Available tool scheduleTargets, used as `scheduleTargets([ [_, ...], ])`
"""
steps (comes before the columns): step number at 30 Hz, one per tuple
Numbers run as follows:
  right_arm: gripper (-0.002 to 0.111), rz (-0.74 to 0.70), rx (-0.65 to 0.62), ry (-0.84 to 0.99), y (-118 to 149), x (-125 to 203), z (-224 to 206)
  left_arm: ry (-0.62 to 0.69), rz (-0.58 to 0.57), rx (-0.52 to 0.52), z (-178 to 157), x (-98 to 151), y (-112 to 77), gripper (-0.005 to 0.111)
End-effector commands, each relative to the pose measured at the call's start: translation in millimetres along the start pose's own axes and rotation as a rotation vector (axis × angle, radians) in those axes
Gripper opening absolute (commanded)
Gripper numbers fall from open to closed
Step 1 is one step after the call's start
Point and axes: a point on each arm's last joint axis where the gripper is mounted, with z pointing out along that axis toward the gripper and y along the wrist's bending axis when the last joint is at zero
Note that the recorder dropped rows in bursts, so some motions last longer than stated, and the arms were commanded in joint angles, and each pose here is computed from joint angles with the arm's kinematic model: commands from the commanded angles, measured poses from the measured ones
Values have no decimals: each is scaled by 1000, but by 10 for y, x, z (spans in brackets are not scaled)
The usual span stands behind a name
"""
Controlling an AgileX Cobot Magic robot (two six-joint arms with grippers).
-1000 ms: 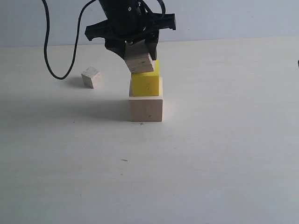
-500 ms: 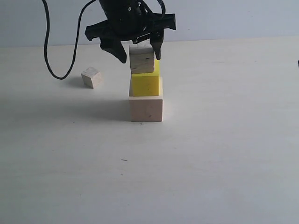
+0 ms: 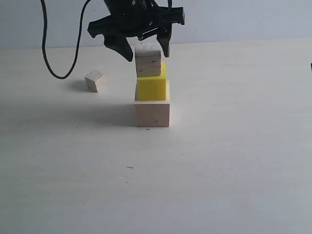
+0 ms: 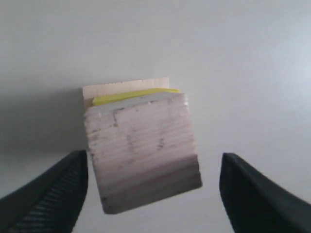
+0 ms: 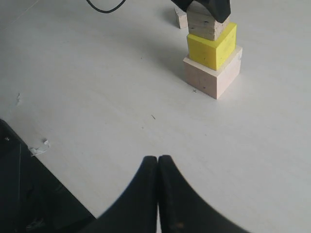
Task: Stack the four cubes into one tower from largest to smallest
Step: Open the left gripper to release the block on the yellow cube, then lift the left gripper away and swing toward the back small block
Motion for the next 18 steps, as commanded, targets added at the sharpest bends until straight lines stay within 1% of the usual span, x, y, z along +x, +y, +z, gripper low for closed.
scheduleTargets([
  [1,0,-4,-7,-6,7,3,0,11,9,59,-60,26,-57,73],
  [10,0,-7,-7,-10,18,14,-19,7,14,50,-60,22,-48,73],
  [12,0,-7,-8,-8,19,16,-19,-15,39,43,-59,3,-42,73],
  [18,0,-7,-8,-8,19,16,-19,-51,58,56,-61,-29,-55,73],
])
